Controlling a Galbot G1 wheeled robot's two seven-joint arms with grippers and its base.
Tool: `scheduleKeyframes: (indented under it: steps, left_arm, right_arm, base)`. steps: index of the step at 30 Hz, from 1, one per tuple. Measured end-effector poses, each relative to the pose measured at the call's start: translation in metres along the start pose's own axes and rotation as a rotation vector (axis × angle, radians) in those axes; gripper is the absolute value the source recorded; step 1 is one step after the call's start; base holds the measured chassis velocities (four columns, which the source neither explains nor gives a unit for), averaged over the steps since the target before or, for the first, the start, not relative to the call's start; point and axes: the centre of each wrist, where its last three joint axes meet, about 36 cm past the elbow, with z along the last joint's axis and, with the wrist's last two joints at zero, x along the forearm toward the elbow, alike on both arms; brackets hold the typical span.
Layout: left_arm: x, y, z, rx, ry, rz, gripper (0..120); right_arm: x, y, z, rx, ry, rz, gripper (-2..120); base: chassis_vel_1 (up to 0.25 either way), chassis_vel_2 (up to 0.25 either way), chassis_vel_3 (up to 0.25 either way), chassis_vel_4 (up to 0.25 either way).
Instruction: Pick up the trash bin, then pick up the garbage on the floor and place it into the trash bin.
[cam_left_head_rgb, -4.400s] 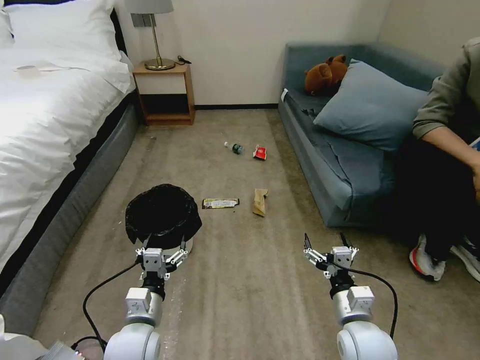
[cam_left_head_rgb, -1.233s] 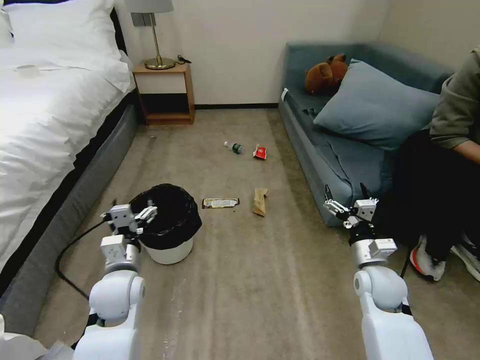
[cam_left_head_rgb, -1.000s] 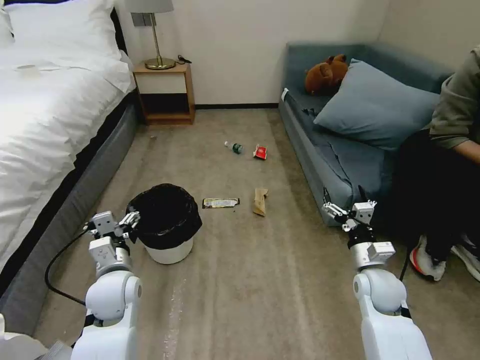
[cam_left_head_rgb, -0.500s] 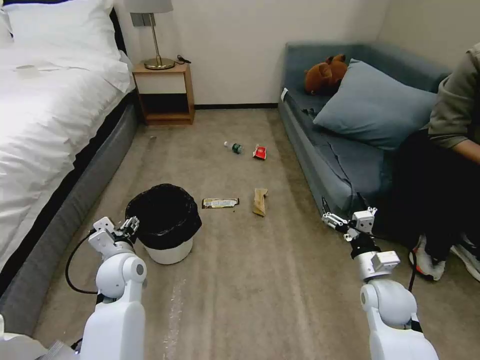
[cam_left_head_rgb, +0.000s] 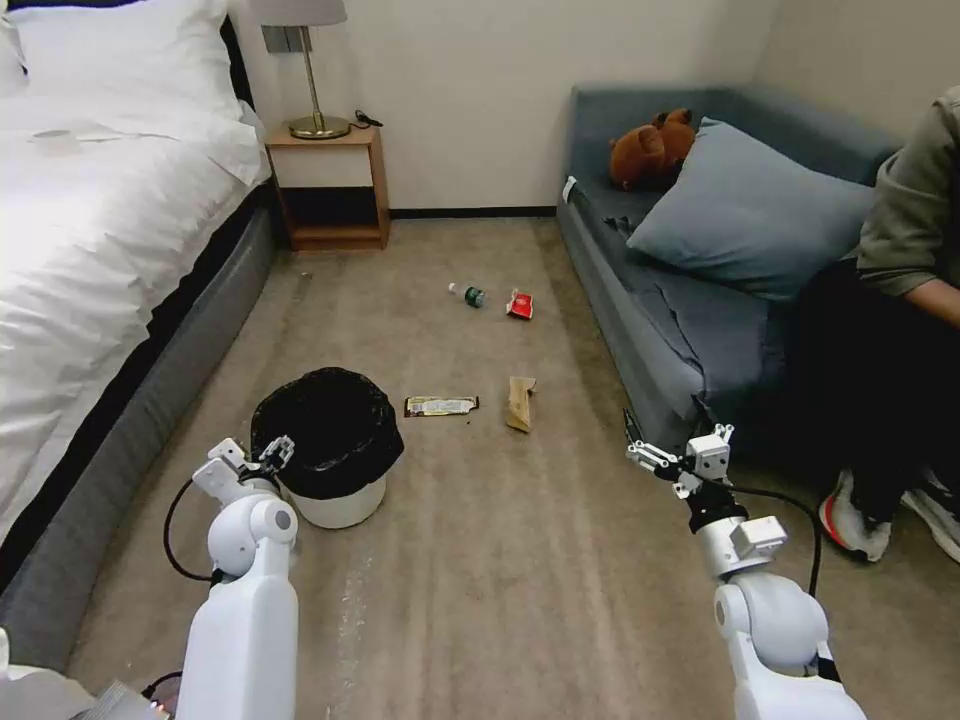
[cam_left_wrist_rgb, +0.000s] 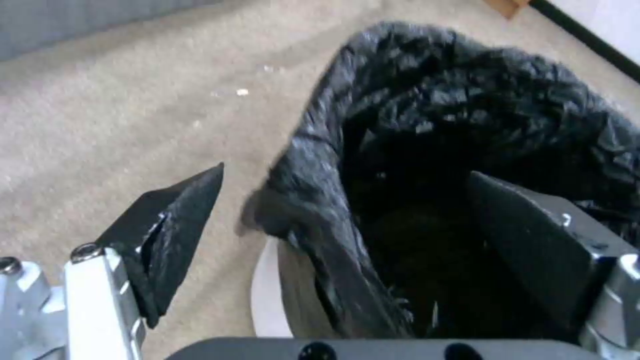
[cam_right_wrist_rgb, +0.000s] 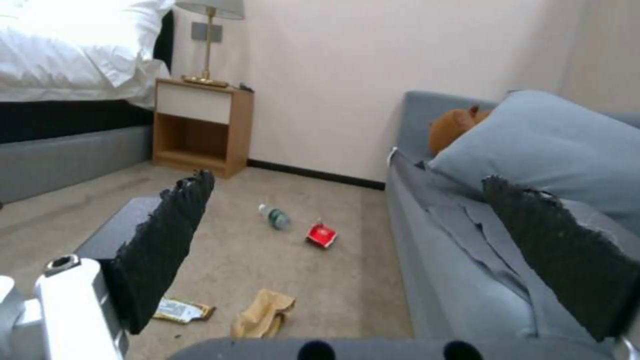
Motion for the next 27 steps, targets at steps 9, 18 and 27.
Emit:
scheduleKeyframes:
  steps: [9,18,27]
  left_arm:
    - [-0.015,-0.012,0.0,0.017,0.048,-0.028,96]
    - [-0.031,-0.014,0.004,0.024,0.073,-0.053,81]
    - [-0.03,-0.006,0.011,0.009,0.075,-0.07,49]
  right_arm:
    - [0.011,0.003,0.002,0.013,-0.012,-0.019,100]
    - [0.018,0.002,0.001,0.02,-0.018,-0.046,100]
    - [0.021,0.0,-0.005,-0.009,-0.028,-0.046,100]
  base:
    - [0.0,0.0,0.0,0.0]
    - [0.0,0.0,0.0,0.0]
    - [0.0,0.0,0.0,0.0]
